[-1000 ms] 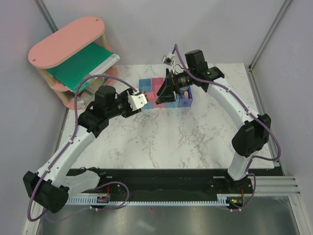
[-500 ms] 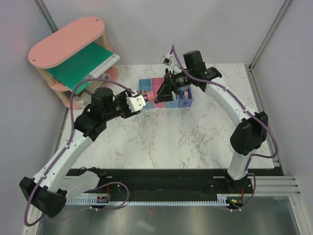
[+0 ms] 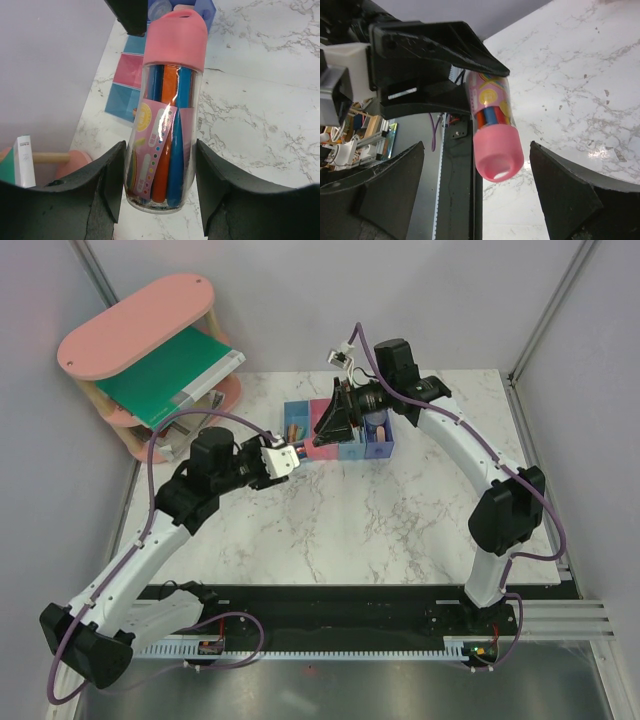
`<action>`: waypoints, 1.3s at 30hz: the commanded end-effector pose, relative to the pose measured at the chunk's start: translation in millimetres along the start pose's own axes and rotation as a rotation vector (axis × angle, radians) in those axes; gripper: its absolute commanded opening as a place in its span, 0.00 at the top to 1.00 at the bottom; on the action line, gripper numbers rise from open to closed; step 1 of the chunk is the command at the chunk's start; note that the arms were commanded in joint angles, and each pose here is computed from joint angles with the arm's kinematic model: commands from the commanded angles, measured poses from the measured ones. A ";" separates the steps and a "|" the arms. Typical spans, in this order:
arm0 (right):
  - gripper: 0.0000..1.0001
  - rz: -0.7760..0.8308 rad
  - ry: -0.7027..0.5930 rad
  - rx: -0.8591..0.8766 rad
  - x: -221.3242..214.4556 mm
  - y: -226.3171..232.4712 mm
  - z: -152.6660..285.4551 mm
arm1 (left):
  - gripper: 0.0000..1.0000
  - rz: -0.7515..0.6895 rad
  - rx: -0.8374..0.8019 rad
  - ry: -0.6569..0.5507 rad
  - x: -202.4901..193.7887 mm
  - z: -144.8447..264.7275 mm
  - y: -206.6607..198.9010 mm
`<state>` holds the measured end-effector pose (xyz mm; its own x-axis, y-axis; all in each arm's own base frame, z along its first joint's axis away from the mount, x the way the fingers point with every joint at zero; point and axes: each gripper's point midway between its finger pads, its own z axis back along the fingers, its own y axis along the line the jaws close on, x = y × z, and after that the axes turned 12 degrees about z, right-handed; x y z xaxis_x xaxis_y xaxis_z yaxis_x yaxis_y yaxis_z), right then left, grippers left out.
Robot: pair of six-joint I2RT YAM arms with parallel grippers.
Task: Sort the stationery into containers
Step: Place the stationery in the storage box.
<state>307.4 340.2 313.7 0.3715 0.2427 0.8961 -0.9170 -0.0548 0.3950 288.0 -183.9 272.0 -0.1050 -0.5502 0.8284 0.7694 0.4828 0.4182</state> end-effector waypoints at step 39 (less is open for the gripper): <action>0.35 0.029 -0.033 0.085 7.2 8.8 -8.5 | 0.98 -0.123 0.091 -0.225 72.2 0.2 26.7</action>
<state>305.2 345.9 315.0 0.3837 0.2259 0.8954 -0.9071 -0.0896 0.4113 295.4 -206.8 303.7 -0.2283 -0.4827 0.8455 0.7437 0.4740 0.4714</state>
